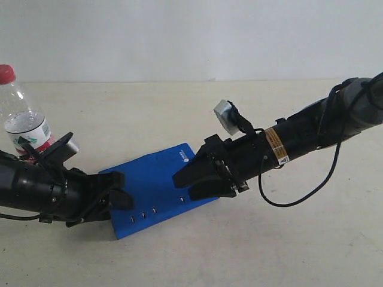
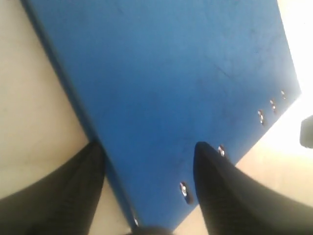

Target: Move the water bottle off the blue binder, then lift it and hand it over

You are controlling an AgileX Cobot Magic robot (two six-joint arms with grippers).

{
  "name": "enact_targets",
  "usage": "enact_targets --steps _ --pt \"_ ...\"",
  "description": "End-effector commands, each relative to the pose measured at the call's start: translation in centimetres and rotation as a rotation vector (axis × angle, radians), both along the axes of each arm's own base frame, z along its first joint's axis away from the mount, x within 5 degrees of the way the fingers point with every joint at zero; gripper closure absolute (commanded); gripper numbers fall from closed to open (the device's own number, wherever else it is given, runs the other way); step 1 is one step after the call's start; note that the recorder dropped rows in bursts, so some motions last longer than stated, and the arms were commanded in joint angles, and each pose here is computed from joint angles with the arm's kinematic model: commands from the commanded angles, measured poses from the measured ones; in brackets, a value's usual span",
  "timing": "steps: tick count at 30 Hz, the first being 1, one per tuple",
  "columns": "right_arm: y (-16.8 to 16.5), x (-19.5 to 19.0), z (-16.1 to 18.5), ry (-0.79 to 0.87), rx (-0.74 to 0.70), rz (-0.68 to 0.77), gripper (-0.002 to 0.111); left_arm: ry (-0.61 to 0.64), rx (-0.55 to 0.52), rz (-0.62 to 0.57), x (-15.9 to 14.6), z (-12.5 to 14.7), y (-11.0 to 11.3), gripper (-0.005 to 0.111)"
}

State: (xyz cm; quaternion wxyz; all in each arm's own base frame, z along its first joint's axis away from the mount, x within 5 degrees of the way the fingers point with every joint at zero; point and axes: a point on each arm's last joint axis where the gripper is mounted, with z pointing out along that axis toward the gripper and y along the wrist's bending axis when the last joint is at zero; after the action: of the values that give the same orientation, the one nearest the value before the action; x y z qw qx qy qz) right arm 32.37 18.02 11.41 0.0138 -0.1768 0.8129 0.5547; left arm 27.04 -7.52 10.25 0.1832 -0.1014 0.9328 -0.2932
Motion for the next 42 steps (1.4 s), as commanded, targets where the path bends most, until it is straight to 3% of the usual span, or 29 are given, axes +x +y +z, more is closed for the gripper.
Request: enact_targets --steps 1,4,8,14,20,23,30,33,42 --pt "-0.4 0.3 1.6 -0.113 0.037 0.029 0.051 -0.008 -0.004 -0.024 0.3 -0.2 -0.1 0.055" --pt "-1.2 1.0 2.1 -0.146 0.037 0.003 0.051 -0.007 -0.002 -0.027 0.3 -0.3 -0.1 0.055" --pt "-2.1 2.8 0.6 -0.192 -0.146 -0.165 0.051 -0.008 -0.016 -0.034 0.3 -0.2 -0.3 0.055" --pt "-3.2 4.3 -0.4 -0.277 -0.315 -0.302 0.051 -0.01 -0.039 -0.044 0.3 -0.1 -0.4 0.055" --pt "-3.4 4.4 -0.7 -0.257 -0.334 -0.332 0.051 -0.014 -0.038 -0.047 0.3 -0.1 -0.4 0.055" --pt "-3.1 3.9 -1.7 -0.173 -0.3 -0.308 0.051 -0.018 -0.048 -0.053 0.3 0.0 -0.5 0.055" --pt "-1.8 1.6 -2.9 0.034 -0.08 -0.103 0.051 -0.029 -0.047 -0.067 0.4 0.1 -0.6 0.055" --pt "-1.5 1.1 -2.2 0.035 0.003 -0.031 0.051 -0.03 -0.046 -0.068 0.4 0.1 -0.6 0.055" --pt "-1.4 1.6 1.3 -0.038 0.024 -0.042 0.053 -0.095 0.038 -0.147 0.5 0.0 -0.3 0.059"
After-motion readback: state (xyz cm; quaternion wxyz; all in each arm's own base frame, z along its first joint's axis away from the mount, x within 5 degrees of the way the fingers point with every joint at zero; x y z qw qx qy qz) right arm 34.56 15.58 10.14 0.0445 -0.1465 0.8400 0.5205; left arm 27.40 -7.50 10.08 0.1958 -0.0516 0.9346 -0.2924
